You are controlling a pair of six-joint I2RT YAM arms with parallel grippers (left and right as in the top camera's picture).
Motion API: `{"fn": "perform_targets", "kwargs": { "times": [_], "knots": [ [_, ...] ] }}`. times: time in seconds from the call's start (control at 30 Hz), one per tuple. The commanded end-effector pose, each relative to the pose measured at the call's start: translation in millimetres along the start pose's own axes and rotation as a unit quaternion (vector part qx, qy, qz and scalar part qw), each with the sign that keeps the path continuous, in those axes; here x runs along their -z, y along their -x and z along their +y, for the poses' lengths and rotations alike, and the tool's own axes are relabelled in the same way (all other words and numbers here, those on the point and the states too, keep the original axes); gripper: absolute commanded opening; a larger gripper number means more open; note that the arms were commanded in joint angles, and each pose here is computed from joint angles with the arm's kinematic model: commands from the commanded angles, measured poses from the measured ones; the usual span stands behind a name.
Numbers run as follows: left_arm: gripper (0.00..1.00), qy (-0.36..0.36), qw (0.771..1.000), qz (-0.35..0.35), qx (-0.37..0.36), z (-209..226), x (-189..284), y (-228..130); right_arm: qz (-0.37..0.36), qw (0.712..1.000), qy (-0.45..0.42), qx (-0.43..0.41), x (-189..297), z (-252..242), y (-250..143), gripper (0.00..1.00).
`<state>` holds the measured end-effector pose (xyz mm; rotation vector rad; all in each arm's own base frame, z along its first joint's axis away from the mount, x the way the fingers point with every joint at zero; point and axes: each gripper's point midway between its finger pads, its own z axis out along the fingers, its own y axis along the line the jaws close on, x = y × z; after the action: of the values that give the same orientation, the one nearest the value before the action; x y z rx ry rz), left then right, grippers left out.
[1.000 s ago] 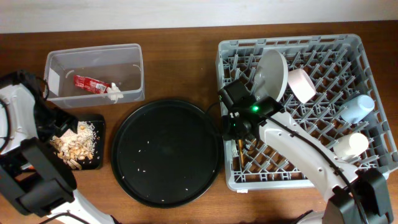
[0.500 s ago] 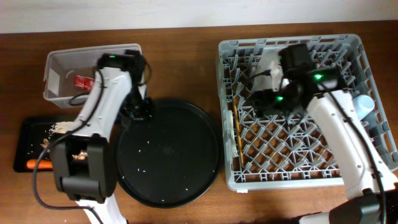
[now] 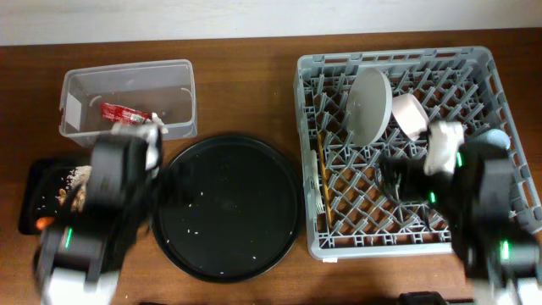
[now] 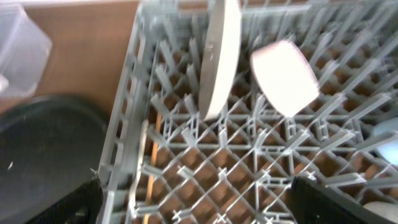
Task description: Sort waste into correct bins and load items into the dishwasher rack
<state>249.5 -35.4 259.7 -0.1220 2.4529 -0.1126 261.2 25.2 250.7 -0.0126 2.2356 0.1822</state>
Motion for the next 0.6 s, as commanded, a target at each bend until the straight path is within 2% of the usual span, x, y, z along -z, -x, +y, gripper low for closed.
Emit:
{"fn": "perform_targets", "kwargs": {
  "times": [0.0, 0.1, 0.23, 0.57],
  "knots": [
    [0.99, 0.038, 0.994, -0.097, 0.031, 29.1, 14.5, -19.6, -0.042, 0.999, -0.027, 0.002, 11.2, -10.4, -19.6, 0.99],
    [0.99, 0.023, 0.987, -0.152, 0.039, 32.8, 33.0, -26.9, -0.049, 0.998, -0.026, 0.002, 18.8, -10.2, -35.1, 0.99],
    [0.99, 0.017, 0.984, -0.174, 0.042, 38.1, 52.5, -41.3, -0.017, 0.999, -0.029, -0.001, 19.5, -11.3, -53.5, 0.99],
    [0.99, 0.039, 0.994, -0.098, 0.031, 48.6, 45.4, -82.2, -0.011, 1.0, -0.029, -0.001, 18.9, -11.5, -55.8, 0.99]
  ]
}}
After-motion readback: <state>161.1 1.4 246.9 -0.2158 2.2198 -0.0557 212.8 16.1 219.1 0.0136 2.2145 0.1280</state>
